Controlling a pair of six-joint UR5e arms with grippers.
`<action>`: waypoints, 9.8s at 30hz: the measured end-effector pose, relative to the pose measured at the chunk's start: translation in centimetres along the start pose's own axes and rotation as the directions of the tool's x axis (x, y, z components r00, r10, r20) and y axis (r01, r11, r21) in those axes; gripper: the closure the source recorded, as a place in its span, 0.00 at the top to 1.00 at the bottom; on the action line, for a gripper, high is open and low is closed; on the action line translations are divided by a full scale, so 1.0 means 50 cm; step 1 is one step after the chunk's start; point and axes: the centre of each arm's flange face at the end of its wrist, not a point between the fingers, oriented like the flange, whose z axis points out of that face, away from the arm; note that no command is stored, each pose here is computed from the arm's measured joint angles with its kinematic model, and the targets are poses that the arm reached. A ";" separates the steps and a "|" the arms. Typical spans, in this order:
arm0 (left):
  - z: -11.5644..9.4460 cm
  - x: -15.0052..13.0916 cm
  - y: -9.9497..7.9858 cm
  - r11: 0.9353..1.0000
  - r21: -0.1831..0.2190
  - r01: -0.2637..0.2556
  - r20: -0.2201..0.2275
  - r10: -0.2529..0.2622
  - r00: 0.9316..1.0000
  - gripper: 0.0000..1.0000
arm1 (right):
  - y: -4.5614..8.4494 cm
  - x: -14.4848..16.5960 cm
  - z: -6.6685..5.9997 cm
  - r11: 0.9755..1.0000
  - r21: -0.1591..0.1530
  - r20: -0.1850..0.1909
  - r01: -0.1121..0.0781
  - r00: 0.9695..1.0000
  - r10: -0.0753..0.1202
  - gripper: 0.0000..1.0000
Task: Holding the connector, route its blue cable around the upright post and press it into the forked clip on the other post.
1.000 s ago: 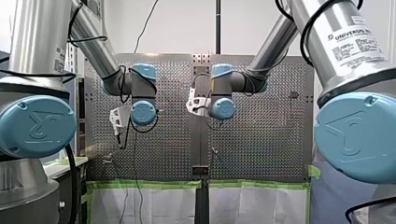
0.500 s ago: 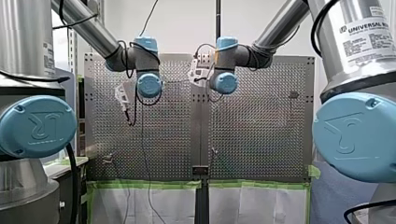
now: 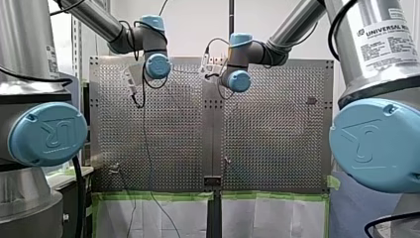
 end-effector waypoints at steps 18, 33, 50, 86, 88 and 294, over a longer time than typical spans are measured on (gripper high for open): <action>0.166 -0.143 -0.010 1.000 0.017 0.000 0.054 -0.001 0.999 0.02 | -0.024 0.062 0.105 0.999 0.043 -0.042 -0.012 0.999 0.014 0.00; 0.328 -0.118 0.039 0.999 0.022 0.032 0.045 -0.033 0.998 0.02 | -0.052 0.066 0.162 0.996 0.083 -0.059 -0.017 0.998 0.022 0.00; 0.470 -0.101 0.155 0.999 0.028 0.045 0.045 -0.047 0.998 0.05 | -0.038 0.047 0.185 0.997 0.079 -0.057 -0.008 0.998 0.012 0.00; 0.563 0.040 0.239 0.982 0.182 0.043 -0.130 -0.019 0.991 0.09 | 0.029 -0.039 0.229 0.999 0.038 -0.012 0.003 1.000 -0.003 0.00; 0.563 0.048 0.239 0.982 0.182 0.046 -0.137 -0.020 0.990 0.09 | 0.030 -0.043 0.229 0.999 0.037 -0.009 0.003 1.000 -0.003 0.00; 0.533 0.158 0.196 0.967 0.199 0.161 -0.211 -0.118 0.970 0.71 | 0.500 -0.741 -0.332 0.858 -0.427 0.573 0.287 0.819 0.011 0.00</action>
